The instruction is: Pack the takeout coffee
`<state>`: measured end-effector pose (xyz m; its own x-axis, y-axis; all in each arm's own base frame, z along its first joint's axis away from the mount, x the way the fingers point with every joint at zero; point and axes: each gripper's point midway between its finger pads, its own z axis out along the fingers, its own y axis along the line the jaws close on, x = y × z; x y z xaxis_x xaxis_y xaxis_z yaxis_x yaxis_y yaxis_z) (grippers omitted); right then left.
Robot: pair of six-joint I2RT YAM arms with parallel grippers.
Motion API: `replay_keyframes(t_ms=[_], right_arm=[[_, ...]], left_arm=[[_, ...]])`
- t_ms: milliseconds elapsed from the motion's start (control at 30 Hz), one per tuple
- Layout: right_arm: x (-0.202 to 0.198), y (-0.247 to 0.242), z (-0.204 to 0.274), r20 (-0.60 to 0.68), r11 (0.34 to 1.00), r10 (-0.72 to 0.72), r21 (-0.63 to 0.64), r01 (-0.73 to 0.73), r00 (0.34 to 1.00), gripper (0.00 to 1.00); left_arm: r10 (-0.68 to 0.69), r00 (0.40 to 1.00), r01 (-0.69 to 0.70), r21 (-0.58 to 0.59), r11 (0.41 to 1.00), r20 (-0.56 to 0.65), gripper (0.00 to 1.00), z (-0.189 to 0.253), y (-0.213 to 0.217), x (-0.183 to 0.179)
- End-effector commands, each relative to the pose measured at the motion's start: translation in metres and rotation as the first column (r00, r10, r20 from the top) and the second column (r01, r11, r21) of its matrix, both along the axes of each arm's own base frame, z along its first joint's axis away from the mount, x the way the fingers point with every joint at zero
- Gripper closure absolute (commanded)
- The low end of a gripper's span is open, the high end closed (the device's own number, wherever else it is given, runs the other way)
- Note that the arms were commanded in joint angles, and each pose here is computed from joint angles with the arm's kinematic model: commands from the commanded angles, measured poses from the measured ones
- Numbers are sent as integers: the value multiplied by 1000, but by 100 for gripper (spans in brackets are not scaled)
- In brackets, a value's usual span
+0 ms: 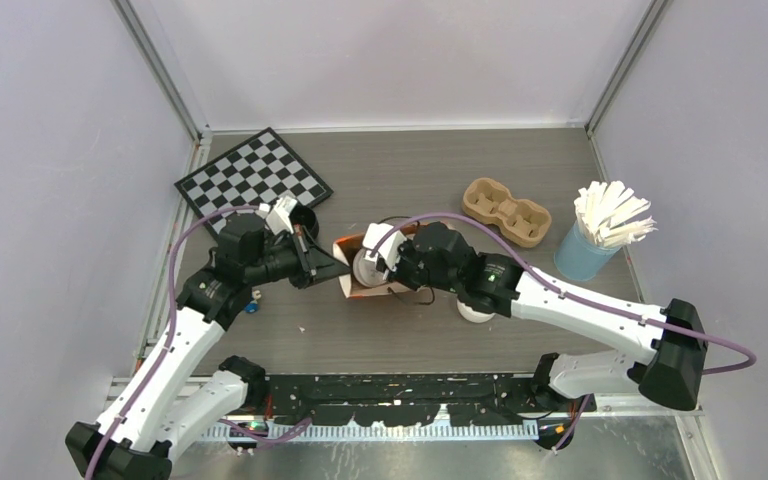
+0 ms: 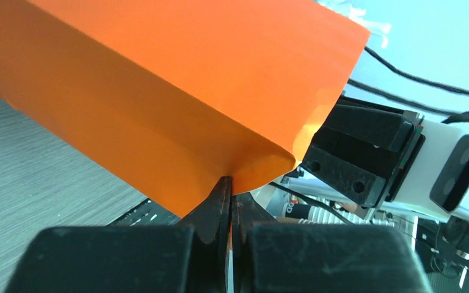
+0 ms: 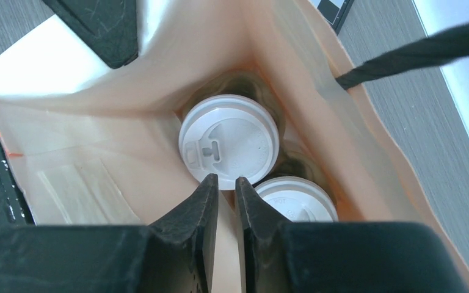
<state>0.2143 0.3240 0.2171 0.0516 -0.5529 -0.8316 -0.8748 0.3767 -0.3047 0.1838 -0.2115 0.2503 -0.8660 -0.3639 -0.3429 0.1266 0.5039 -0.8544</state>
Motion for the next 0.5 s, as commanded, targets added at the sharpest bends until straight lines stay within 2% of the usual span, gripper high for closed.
replay_keyframes(t_ms=[0, 100, 233, 367, 467], right_arm=[[6, 12, 9, 65, 998, 35, 46, -38, 997, 79], [6, 24, -1, 46, 995, 88, 34, -89, 995, 79], [2, 31, -16, 33, 990, 131, 38, -132, 991, 57], [-1, 30, -33, 35, 987, 158, 16, -159, 987, 34], [1, 27, -43, 73, 985, 173, -15, -173, 982, 28]], left_arm=[[-140, 989, 142, -70, 987, 40, 100, 12, -13, -17], [-214, 976, 216, -45, 975, 29, 100, 0, -13, -29], [-274, 960, 274, -2, 962, 62, 100, -6, -9, -40], [-279, 958, 276, 42, 960, 64, 100, -10, -5, -42], [-282, 958, 281, 37, 959, 45, 100, -9, -6, -40]])
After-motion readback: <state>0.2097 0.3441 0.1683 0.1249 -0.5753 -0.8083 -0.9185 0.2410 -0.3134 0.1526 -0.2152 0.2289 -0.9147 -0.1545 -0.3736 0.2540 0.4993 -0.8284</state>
